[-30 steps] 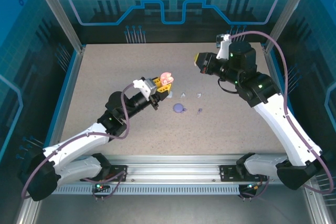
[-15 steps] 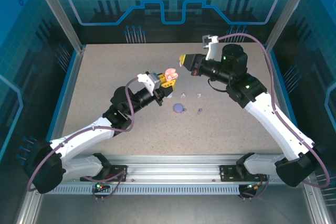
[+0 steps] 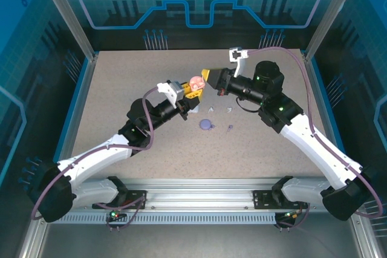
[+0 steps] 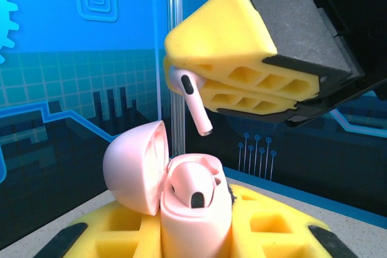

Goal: Insert the wireless bluetooth earbuds into the charging case

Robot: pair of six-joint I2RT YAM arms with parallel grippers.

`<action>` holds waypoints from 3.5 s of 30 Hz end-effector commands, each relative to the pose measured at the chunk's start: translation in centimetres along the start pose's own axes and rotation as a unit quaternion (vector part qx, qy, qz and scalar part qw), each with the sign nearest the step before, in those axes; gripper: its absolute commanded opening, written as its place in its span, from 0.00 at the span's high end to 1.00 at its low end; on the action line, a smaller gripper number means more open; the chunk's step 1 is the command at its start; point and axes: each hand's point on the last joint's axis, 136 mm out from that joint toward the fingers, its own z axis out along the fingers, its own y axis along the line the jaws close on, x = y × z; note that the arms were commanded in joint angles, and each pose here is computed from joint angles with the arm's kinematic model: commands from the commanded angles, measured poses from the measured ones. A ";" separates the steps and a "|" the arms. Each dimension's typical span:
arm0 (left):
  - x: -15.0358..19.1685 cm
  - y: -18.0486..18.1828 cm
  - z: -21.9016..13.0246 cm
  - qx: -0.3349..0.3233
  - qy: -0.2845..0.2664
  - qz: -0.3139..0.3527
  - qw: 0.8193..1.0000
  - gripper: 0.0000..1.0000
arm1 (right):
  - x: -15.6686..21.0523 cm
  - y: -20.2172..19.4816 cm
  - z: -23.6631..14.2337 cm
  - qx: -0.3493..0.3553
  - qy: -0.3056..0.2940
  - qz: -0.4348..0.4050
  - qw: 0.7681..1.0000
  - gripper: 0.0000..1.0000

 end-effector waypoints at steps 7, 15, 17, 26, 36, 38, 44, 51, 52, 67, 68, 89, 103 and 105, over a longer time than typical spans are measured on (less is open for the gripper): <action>-2.6 0.0 0.4 -0.001 -0.036 -0.011 0.999 1.00 | -0.2 1.4 -0.4 -0.027 -0.020 -0.015 0.999 0.93; -2.6 0.0 0.6 0.001 -0.036 -0.015 0.999 1.00 | 0.2 1.1 0.1 -0.028 -0.014 -0.010 0.999 0.94; -2.8 0.0 0.6 0.001 -0.038 -0.016 0.999 1.00 | 0.4 0.9 0.2 -0.026 -0.011 -0.009 1.000 0.94; -3.1 -0.1 0.6 0.003 -0.042 -0.020 0.999 1.00 | 1.2 -0.1 0.8 -0.015 -0.002 -0.003 1.000 0.94; -3.0 0.0 0.7 0.001 -0.040 -0.019 0.999 1.00 | 2.2 -0.3 1.1 -0.021 0.016 -0.009 1.000 0.95; -3.0 0.0 0.8 0.001 -0.040 -0.019 0.999 1.00 | 2.5 -0.1 0.9 -0.025 0.020 -0.015 0.999 0.95; -3.1 0.2 0.9 -0.005 -0.040 -0.017 0.999 1.00 | 3.2 0.5 0.1 -0.036 0.029 -0.036 0.998 0.96; -3.4 0.3 0.9 -0.006 -0.042 -0.018 0.999 1.00 | 4.8 0.7 0.0 -0.031 0.060 -0.060 0.996 0.96; -3.4 0.2 0.9 -0.005 -0.043 -0.018 0.999 1.00 | 5.0 0.6 0.0 -0.028 0.062 -0.061 0.996 0.96; -3.9 0.1 0.7 -0.004 -0.049 -0.016 0.999 1.00 | 6.1 -3.7 -0.2 0.066 0.067 -0.046 0.995 0.95; -3.9 0.1 0.7 -0.004 -0.050 -0.015 0.999 1.00 | 6.1 -3.6 -0.2 0.063 0.066 -0.046 0.995 0.95; -3.0 0.0 0.6 0.000 -0.040 -0.029 0.999 1.00 | 1.1 -1.1 -1.6 0.051 0.010 -0.034 0.998 0.20; -1.6 -0.4 0.1 0.010 -0.019 -0.025 0.999 1.00 | -2.8 -0.7 -4.5 0.100 -0.005 -0.022 0.995 0.12; -0.9 -0.8 0.0 0.019 -0.006 -0.021 1.000 1.00 | -2.8 -1.7 -4.3 0.131 0.015 -0.021 0.991 0.17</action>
